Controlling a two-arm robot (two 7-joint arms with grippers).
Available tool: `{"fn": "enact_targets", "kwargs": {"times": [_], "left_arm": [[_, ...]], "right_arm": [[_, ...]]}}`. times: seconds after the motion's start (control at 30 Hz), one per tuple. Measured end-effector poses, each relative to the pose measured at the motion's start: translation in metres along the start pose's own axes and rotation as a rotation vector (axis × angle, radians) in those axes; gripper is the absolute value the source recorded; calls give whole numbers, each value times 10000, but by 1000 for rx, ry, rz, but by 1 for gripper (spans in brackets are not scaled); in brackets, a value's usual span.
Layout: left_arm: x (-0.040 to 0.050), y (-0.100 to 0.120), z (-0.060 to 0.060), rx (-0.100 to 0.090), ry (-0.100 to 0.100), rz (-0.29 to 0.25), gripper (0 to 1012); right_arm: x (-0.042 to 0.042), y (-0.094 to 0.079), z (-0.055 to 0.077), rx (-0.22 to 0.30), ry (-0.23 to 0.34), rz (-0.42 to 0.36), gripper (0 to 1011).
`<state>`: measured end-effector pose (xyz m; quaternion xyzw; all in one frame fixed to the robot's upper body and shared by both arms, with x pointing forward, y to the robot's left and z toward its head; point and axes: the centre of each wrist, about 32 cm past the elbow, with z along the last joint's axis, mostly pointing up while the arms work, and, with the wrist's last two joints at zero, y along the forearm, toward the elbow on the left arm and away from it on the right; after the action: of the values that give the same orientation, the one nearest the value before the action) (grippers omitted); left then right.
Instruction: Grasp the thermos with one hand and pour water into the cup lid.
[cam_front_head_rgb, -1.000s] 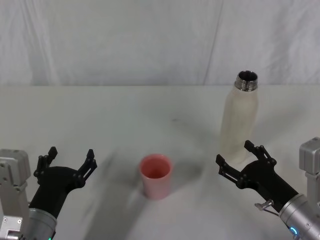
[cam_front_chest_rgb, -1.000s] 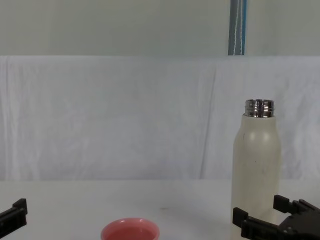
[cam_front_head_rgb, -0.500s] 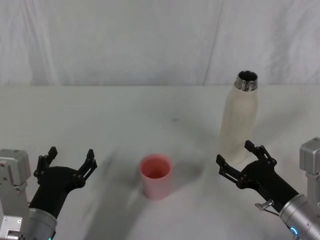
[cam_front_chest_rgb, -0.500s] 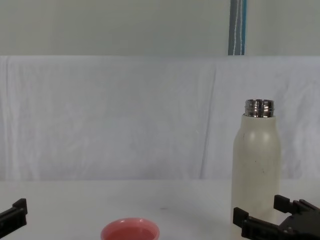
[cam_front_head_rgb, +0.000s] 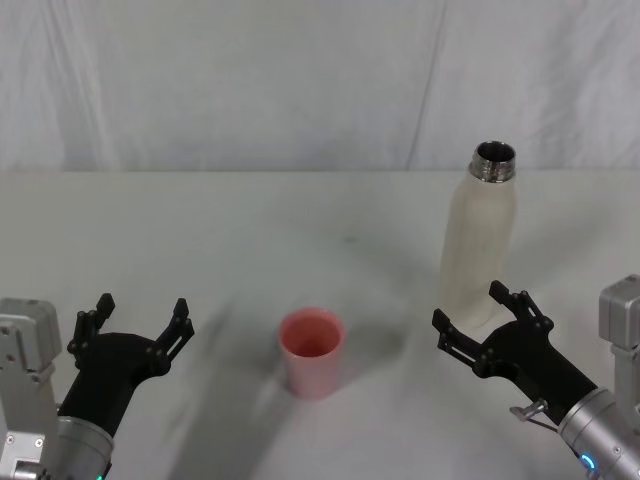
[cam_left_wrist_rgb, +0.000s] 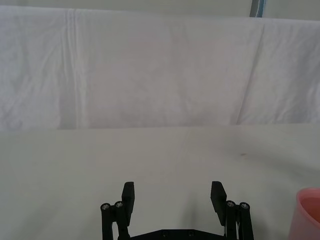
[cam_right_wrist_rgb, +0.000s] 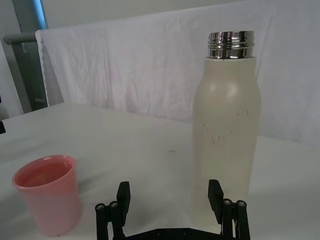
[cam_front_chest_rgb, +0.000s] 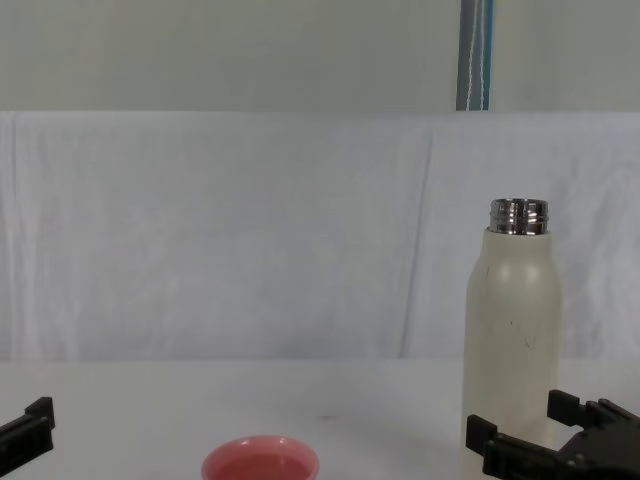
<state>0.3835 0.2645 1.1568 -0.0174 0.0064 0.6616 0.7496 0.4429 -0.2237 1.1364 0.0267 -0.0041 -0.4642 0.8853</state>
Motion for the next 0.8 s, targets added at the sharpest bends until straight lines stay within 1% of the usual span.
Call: {"fn": "enact_targets", "kwargs": {"times": [0.8], "left_arm": [[0, 0, 0, 0, 0, 0, 1001]], "right_arm": [[0, 0, 0, 0, 0, 0, 1003]]}}
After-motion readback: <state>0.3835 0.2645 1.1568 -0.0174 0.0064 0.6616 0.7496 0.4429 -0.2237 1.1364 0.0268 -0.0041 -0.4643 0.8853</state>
